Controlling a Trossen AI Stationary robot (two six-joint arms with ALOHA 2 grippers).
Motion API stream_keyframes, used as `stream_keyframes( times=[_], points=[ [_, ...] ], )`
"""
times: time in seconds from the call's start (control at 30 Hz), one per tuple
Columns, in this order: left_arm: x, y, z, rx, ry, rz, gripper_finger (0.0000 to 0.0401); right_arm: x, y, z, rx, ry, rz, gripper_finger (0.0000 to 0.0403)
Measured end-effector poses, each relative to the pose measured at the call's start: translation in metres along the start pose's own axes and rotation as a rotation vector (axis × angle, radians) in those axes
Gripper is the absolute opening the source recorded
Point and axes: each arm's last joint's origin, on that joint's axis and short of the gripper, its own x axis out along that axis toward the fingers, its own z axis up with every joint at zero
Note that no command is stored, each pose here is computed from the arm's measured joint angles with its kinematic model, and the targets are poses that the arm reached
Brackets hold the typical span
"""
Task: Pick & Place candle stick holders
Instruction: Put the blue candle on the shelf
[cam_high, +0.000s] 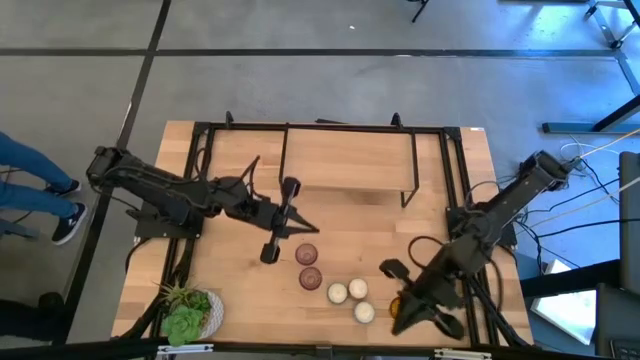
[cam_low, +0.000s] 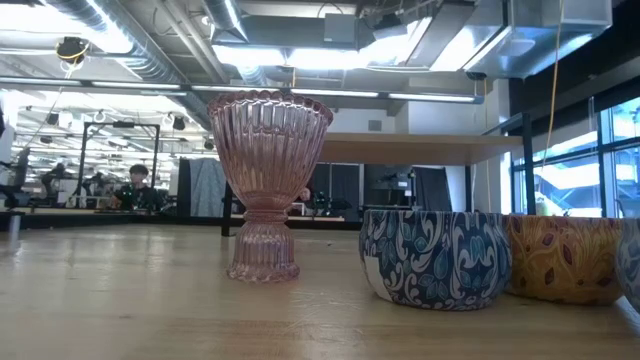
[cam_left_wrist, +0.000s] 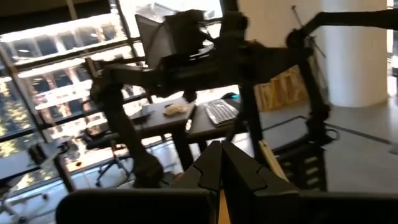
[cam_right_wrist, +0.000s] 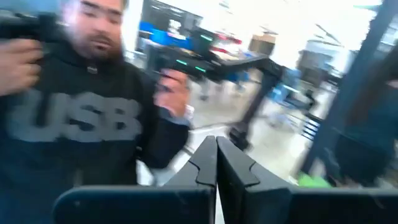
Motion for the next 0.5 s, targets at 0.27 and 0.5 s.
stream_keyframes(
  times=[0.27, 0.5],
  points=[
    [-0.009, -0.031, 0.009, 0.031, 0.033, -0.115, 0.0004, -0.002, -0.005, -0.019, 0.247, 0.203, -0.378, 0.0034],
    [-0.014, -0.047, 0.013, 0.036, 0.067, -0.123, 0.0004, -0.008, -0.008, -0.031, 0.357, 0.292, -0.632, 0.0162]
  ],
)
